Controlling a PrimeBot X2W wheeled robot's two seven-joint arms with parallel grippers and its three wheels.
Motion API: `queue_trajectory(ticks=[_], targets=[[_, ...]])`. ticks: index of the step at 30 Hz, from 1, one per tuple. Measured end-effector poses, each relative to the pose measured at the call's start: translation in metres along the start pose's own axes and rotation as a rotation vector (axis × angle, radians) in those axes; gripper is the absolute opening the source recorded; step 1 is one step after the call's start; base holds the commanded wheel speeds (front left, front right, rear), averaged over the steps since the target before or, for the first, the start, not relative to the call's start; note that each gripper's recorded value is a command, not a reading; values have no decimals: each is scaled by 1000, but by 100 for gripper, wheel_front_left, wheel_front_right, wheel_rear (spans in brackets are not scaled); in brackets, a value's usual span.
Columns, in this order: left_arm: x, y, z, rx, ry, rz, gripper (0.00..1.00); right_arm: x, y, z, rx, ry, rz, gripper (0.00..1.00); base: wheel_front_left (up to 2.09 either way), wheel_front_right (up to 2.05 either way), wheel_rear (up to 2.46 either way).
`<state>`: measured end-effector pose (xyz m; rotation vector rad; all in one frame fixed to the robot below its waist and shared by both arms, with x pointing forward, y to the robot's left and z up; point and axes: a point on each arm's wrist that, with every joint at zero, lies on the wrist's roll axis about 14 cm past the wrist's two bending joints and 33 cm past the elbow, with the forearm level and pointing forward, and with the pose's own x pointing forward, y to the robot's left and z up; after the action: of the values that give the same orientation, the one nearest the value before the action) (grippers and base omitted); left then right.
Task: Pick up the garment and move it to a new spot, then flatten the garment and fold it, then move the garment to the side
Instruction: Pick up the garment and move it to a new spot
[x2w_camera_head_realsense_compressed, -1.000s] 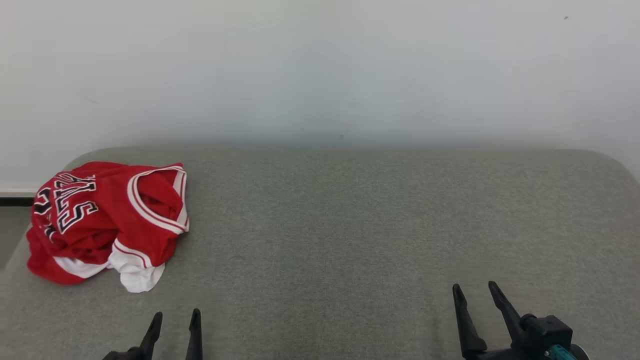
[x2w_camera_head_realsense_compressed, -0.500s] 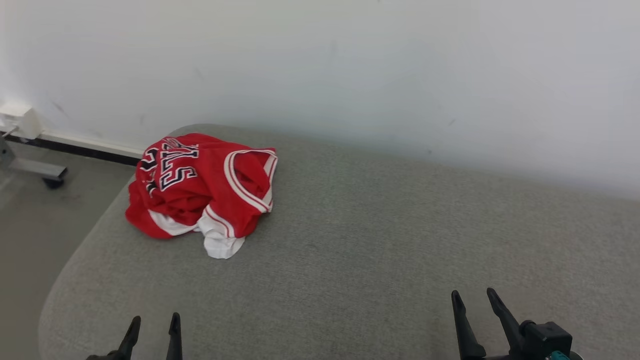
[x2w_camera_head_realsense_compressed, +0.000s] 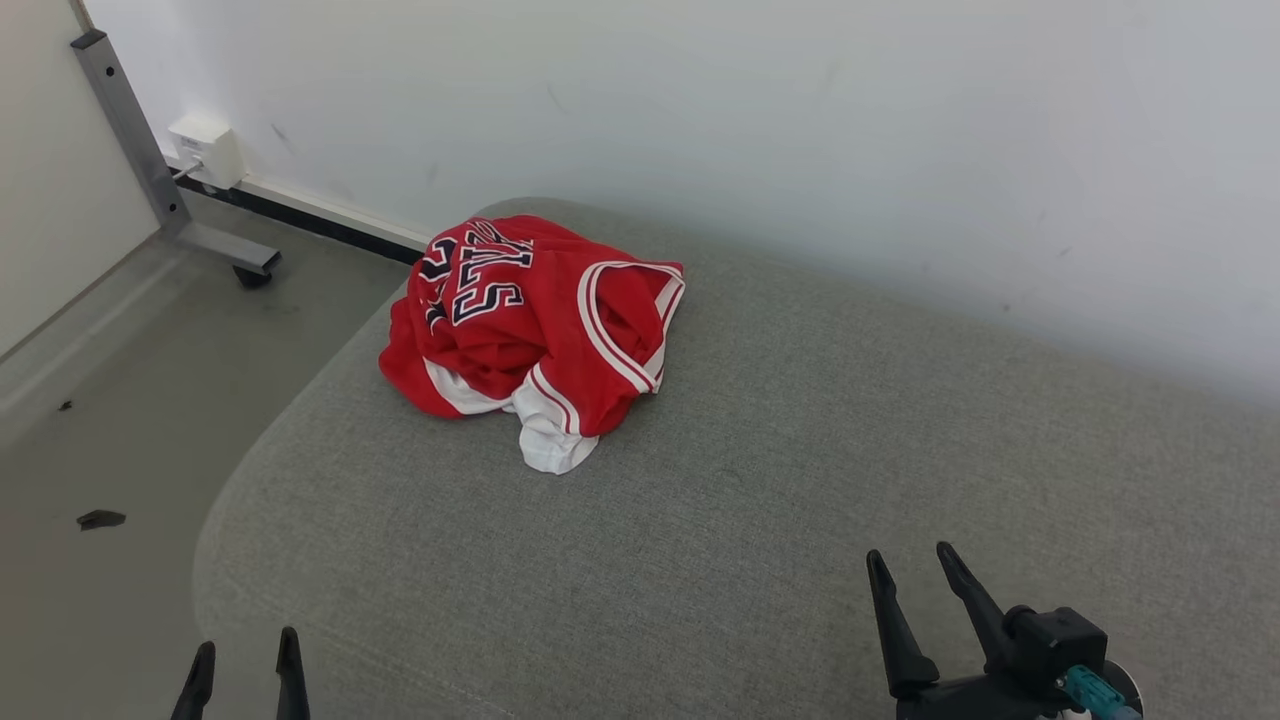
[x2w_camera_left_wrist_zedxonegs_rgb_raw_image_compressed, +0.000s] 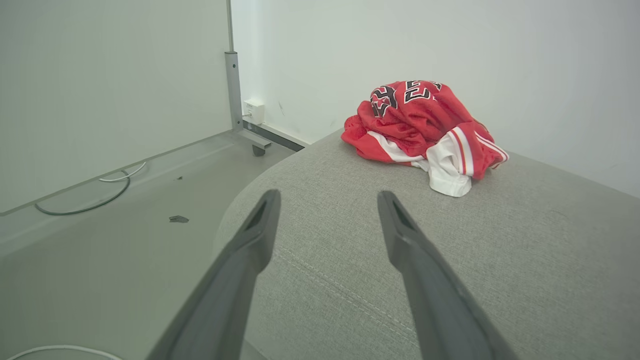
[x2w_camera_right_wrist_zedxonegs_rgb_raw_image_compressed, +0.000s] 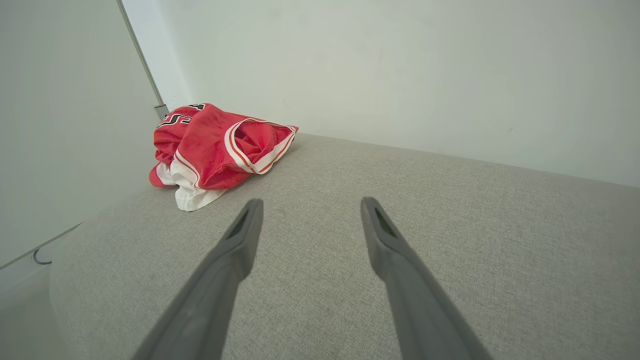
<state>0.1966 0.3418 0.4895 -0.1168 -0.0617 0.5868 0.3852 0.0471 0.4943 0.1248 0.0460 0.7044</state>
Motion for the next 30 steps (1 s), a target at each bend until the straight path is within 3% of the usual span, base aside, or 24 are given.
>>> queue_trajectory(ticks=[7,15,23,26,28,30], targets=[[-3,7,2,18,9,31,100,8,4,-10,15,23,20,100,0,0,0],[14,-8,6,52,44,-38,100,6,-8,-16,29,30,-16,100,0,0,0],[94,-4,59,111,48,-74,100,29,-16,9,-21,-31,-7,100,0,0,0],[133,-14,97,92,-2,-94,100,35,-23,9,-29,-29,-12,100,0,0,0],[156,-22,111,22,-4,-101,100,39,-29,9,-27,-32,-21,100,0,0,0],[177,-32,112,40,41,-121,100,42,-36,7,-20,-32,-30,100,0,0,0]])
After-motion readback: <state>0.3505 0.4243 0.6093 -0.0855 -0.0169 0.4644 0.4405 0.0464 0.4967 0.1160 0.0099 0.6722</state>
